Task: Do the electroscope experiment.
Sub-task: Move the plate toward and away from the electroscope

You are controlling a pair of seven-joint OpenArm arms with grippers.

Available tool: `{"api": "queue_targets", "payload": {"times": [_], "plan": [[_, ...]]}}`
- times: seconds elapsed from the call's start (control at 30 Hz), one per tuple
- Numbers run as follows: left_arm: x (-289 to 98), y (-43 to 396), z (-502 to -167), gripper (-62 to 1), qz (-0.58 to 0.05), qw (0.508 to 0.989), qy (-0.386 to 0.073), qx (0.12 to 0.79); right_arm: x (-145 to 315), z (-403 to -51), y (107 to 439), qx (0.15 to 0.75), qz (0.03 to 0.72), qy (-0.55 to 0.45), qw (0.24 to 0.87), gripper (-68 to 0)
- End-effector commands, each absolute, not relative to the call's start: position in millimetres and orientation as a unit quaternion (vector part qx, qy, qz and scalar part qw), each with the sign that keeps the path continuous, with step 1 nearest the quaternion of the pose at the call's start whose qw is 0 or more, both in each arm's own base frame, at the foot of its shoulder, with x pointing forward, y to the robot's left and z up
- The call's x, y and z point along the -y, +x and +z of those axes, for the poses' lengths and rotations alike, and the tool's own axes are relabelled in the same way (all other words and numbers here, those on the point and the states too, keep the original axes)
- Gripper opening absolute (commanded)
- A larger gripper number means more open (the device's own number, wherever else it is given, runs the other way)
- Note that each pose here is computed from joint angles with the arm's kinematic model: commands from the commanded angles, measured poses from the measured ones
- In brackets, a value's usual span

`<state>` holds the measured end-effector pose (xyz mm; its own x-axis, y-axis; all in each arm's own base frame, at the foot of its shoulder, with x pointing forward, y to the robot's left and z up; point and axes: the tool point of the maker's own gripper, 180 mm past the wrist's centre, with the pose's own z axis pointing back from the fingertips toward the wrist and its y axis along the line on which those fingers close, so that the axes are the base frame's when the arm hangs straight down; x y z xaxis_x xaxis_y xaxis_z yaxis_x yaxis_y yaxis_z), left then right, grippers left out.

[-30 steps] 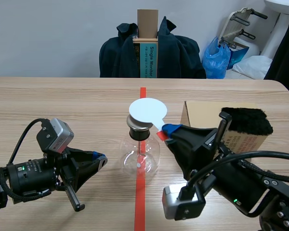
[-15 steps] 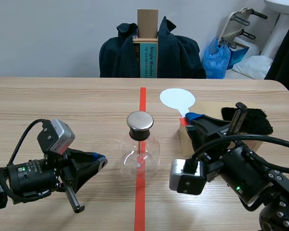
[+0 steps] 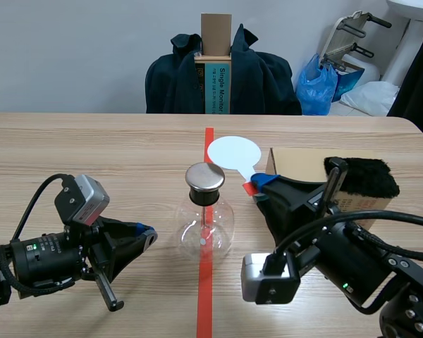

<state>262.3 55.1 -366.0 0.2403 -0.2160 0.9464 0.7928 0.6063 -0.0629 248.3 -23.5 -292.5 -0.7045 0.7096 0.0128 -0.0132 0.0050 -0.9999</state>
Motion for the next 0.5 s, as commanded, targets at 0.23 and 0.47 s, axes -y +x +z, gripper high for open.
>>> {"api": "queue_targets", "payload": {"times": [0.23,0.47], "plan": [[-51.4,268.6,-353.0,-59.0,-0.337,0.722,-0.286,0.532,9.5,-286.7,233.8,0.668,0.672,-0.235,0.217,-66.6],[-51.4,268.6,-353.0,-59.0,-0.337,0.722,-0.286,0.532,3.8,-287.0,225.8,0.673,0.678,-0.217,0.199,-66.7]]}}
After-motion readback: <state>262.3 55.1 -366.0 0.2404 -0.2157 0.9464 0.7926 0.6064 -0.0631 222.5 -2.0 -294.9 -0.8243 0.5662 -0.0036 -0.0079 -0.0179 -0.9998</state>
